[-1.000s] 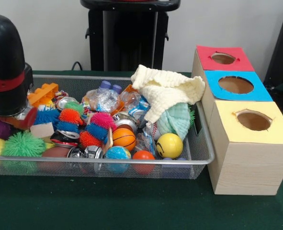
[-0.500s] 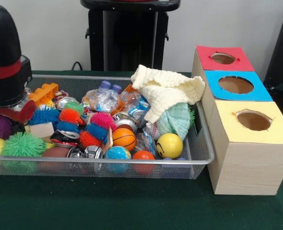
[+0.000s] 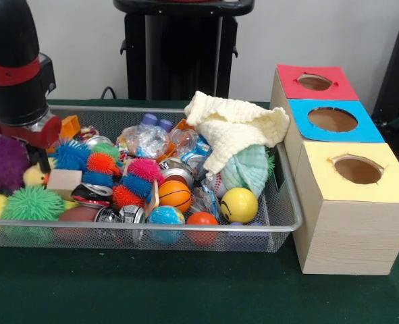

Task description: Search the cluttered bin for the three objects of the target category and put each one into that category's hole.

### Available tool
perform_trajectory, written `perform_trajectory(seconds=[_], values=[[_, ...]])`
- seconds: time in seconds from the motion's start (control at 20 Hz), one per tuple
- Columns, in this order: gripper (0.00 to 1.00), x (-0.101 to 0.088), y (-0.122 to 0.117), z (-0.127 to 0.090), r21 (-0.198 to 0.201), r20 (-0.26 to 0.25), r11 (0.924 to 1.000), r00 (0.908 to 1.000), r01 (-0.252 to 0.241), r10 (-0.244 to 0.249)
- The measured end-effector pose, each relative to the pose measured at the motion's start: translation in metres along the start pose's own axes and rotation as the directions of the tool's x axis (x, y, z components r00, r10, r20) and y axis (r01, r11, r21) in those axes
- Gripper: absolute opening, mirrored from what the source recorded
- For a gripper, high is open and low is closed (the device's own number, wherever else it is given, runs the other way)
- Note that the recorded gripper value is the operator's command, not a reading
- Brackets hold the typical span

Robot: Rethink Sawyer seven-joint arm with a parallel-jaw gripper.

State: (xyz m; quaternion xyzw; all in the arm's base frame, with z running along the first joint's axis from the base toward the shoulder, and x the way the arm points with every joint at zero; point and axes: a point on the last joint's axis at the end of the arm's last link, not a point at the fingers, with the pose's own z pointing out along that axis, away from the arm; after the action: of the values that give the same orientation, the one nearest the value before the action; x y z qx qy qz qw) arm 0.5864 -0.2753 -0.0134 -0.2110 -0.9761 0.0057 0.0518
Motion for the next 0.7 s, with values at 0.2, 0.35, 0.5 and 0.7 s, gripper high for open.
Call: perform_trajectory(seconds=[0.2,0.35,0.5,0.7], values=[[0.0,0.009,0.003,-0.007,-0.002,-0.009,1.0,1.0,0.004,-0.004],[0.0,0.01,0.004,-0.009,-0.006,-0.011,1.0,0.9999,0.0,0.0],[0.0,0.012,0.004,-0.012,-0.019,-0.017,0.9997,0.9997,-0.016,0.016],[0.0,0.02,0.005,-0.022,-0.049,-0.036,0.9973,0.998,-0.054,0.053]])
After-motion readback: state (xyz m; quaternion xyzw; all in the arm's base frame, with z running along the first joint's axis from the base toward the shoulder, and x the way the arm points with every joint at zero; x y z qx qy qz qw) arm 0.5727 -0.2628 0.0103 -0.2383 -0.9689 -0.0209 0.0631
